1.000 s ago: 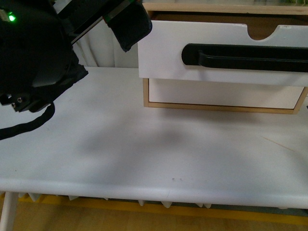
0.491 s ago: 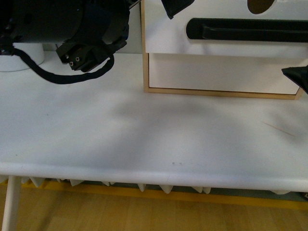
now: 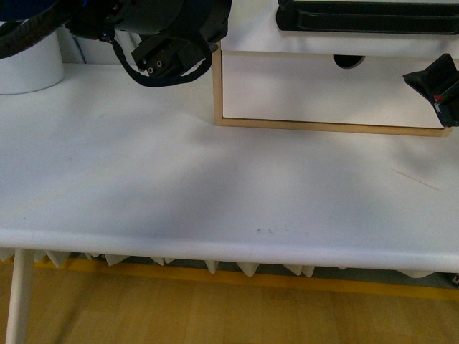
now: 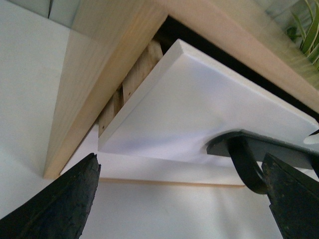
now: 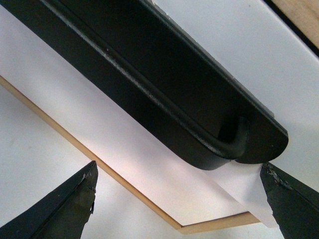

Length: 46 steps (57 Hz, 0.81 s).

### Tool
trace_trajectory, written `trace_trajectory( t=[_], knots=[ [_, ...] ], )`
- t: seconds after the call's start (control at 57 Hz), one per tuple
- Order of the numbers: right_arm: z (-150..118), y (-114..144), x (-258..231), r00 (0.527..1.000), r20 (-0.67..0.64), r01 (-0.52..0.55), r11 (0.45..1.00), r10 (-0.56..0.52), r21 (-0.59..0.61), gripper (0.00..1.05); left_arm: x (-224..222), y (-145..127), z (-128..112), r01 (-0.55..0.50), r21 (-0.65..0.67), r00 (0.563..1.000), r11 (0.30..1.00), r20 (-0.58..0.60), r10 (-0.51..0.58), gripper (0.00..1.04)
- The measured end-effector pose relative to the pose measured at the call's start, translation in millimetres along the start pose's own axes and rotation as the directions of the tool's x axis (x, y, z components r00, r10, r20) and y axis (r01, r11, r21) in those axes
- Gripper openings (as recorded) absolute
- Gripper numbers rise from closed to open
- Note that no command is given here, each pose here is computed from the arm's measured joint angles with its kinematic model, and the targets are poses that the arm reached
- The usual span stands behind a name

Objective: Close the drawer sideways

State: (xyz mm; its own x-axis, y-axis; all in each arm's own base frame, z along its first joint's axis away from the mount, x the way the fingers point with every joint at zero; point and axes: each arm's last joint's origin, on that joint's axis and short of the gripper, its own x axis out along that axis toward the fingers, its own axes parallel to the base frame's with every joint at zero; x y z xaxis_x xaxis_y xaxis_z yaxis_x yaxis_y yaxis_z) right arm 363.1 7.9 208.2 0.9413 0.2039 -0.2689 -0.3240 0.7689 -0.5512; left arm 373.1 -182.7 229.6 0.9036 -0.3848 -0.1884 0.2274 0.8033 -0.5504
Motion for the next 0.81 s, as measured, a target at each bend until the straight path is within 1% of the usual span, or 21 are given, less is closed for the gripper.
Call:
trace_trajectory(
  t=[0.246, 0.456, 0.807],
  knots=[
    [-3.2, -5.5, 16.0, 1.0, -0.008, 0.026, 1.0, -0.026, 0.01, 0.96, 19.7, 4.0, 6.0, -0.005, -0.023, 1.0, 1.0, 0.001, 0.005, 0.99],
    [-8.6, -3.6, 23.0, 0.999, -0.023, 0.026, 0.999, -0.025, 0.027, 0.96, 31.1, 6.2, 10.9, 0.005, -0.043, 1.0, 0.999, -0.007, -0.005, 0.99],
    [-5.7, -5.0, 19.4, 1.0, -0.014, 0.017, 0.999, -0.017, 0.047, 0.96, 26.2, 9.1, 9.7, -0.005, -0.052, 1.0, 0.999, -0.012, 0.005, 0.99]
  ],
)
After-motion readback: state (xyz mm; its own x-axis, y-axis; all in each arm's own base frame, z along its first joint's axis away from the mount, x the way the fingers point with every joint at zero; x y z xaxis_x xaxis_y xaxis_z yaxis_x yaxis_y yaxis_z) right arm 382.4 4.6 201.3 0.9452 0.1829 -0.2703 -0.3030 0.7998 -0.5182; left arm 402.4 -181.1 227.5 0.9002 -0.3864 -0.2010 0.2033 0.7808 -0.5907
